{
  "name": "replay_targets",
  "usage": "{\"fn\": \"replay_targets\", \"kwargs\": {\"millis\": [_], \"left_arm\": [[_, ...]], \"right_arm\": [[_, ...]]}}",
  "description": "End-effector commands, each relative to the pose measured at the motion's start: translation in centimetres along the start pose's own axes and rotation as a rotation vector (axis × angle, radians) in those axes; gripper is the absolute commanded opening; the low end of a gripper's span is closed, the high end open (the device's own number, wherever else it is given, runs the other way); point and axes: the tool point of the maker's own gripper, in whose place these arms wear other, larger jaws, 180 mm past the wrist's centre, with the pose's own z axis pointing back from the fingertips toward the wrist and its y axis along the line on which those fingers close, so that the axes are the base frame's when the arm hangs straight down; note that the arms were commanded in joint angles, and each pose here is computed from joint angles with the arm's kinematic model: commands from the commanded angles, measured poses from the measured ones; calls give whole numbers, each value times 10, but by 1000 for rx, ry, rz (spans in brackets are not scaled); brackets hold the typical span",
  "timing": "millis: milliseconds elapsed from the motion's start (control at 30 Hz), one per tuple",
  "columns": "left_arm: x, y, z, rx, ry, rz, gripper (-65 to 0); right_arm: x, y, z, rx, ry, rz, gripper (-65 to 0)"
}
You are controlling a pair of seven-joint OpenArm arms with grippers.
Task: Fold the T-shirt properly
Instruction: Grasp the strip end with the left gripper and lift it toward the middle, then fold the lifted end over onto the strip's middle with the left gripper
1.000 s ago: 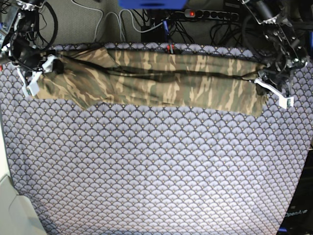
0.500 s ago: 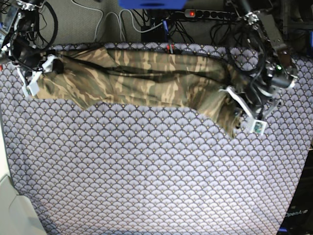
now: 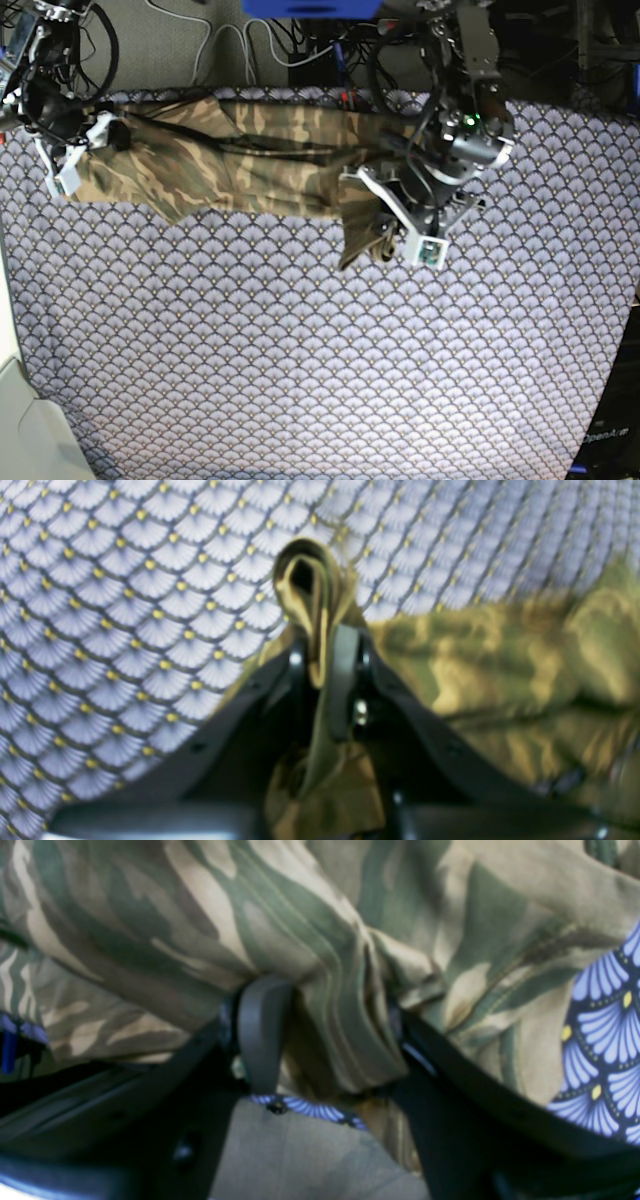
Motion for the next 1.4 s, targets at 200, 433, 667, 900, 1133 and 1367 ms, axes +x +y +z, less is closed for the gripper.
{"fn": "replay_targets", "kwargs": {"millis": [200, 433, 667, 900, 1133, 1367], "left_arm": [[-4, 9, 8, 103, -54, 187, -647], [-11, -45, 8, 22, -40, 213, -647], [-16, -88, 2, -66, -14, 202, -647], [-10, -105, 4, -106, -46, 181, -647], [37, -91, 29, -64, -385, 223, -648], [37, -95, 31, -54, -399, 237, -648]], "right_arm": [[12, -5, 6, -15, -35, 21, -372], [12, -7, 6, -19, -35, 24, -371], [12, -7, 6, -19, -35, 24, -371], [13, -7, 7, -19, -34, 26, -371], [13, -7, 7, -19, -34, 26, -371], [12, -7, 7, -19, -33, 26, -371]]}}
